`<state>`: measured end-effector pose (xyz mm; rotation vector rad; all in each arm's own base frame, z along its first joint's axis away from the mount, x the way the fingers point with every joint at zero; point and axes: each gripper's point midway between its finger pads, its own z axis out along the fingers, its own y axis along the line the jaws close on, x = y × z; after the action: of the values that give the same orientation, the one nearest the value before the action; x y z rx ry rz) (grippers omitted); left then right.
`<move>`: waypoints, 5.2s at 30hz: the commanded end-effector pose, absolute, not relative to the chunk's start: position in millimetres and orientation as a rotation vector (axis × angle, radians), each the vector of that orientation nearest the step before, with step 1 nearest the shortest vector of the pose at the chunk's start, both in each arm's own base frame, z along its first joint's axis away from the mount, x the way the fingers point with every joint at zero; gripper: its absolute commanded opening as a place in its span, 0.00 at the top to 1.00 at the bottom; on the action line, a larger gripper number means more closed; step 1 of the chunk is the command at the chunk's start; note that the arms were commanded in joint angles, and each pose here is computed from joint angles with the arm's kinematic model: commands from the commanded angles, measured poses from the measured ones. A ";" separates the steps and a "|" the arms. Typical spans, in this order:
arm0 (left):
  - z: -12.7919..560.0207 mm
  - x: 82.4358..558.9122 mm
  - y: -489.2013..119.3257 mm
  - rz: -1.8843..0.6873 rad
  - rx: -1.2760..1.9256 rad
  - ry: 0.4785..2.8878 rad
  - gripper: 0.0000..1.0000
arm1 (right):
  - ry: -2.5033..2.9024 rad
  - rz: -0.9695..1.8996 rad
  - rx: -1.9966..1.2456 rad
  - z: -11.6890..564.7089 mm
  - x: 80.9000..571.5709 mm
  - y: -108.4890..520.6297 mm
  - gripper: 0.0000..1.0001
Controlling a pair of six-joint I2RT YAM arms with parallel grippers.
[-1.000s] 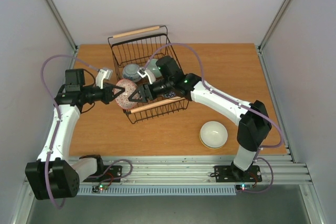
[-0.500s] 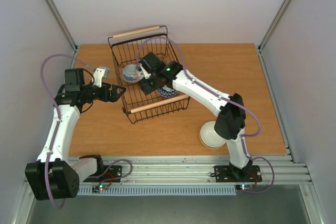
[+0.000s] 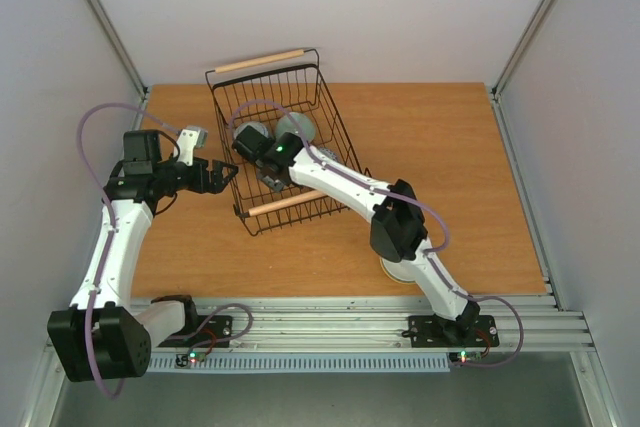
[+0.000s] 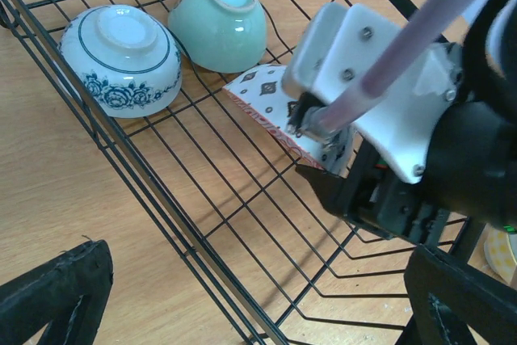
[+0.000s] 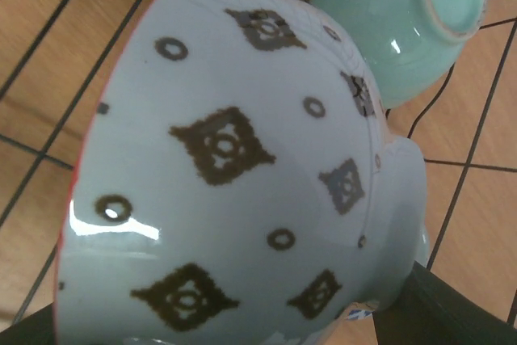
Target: Load the bowls into the dish rack
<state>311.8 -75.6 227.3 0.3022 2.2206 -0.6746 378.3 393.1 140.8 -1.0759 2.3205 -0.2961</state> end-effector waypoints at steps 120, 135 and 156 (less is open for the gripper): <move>236.0 318.1 -77.9 -0.744 0.313 2.181 0.09 | 2.672 -0.139 0.411 88.8 139.4 57.1 0.71; 235.9 317.9 -77.7 -0.741 0.316 2.181 0.09 | 2.683 -0.138 0.438 88.9 138.5 59.0 0.99; 237.4 316.1 -80.5 -0.760 0.333 2.173 0.08 | 2.319 -0.063 0.137 225.0 195.4 76.9 0.99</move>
<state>311.6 -79.7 224.8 0.3023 2.2216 -0.7574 163.6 55.0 187.1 0.2592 2.4715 -0.1001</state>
